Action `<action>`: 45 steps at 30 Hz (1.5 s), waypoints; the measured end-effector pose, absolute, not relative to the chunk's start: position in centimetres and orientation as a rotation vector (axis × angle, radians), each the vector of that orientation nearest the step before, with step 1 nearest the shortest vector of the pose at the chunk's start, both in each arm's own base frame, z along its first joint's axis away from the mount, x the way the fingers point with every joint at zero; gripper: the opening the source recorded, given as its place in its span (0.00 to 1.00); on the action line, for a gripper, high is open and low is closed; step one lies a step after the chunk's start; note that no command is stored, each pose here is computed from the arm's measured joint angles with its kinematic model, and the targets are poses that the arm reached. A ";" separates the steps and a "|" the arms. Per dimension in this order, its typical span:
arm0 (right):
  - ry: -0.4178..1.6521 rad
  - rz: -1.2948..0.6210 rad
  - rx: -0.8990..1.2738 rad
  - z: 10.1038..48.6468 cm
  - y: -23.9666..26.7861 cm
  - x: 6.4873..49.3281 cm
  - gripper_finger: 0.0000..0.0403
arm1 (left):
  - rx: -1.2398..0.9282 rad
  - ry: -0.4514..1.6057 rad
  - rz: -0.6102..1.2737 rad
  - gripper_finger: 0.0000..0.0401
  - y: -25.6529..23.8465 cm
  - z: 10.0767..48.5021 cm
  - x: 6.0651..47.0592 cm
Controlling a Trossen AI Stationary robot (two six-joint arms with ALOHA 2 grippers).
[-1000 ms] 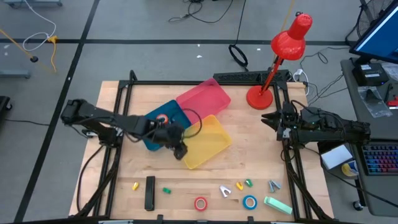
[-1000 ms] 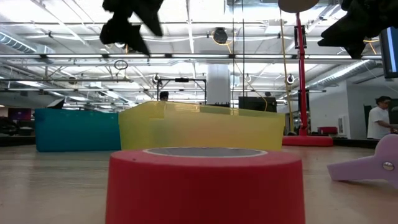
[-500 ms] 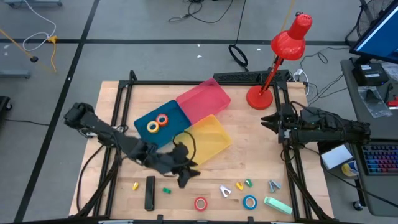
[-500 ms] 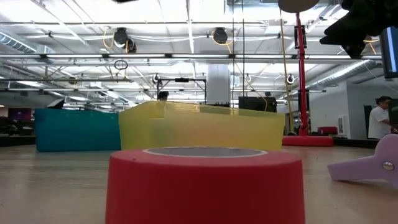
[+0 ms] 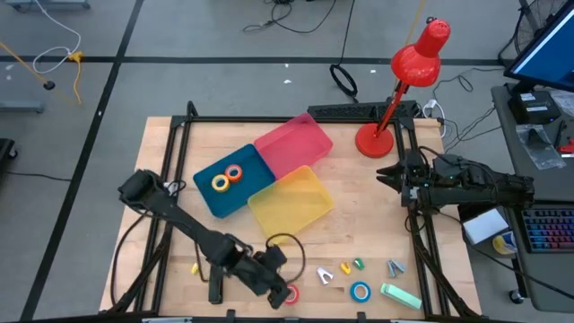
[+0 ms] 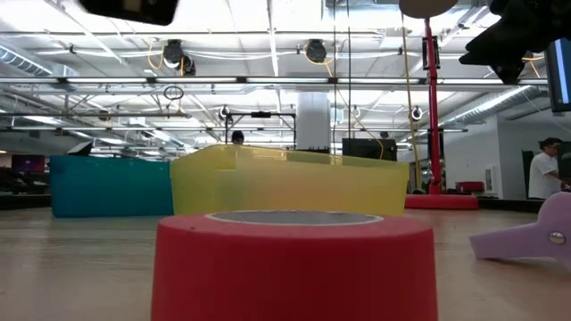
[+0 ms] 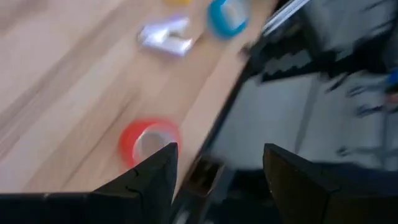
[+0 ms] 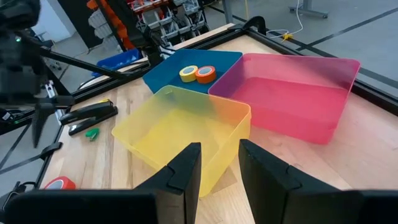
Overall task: Pick and place Stapler, Stapler remover, tape
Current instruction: Put the red tape into the blue bin
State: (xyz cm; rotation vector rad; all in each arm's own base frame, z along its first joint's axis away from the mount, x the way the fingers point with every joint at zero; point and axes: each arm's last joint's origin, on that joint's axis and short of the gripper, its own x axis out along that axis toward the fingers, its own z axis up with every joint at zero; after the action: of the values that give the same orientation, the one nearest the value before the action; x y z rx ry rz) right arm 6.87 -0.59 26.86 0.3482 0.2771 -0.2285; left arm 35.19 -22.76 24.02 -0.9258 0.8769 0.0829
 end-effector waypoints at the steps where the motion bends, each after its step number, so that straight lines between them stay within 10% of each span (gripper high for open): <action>1: 0.278 -0.228 0.345 26.9 -0.6 6.9 0.25 | -0.923 0.915 0.093 0.58 -23.1 24.0 35.5; 45: 0.293 -0.223 0.300 26.8 -0.6 6.8 0.25 | -0.880 1.149 0.164 0.58 -22.3 20.0 38.4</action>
State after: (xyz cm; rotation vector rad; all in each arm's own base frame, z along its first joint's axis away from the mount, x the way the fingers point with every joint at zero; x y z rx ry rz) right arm 6.85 -0.59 26.75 0.2996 0.2935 -0.2230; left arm 38.45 -22.26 19.98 -0.8802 1.1487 0.1644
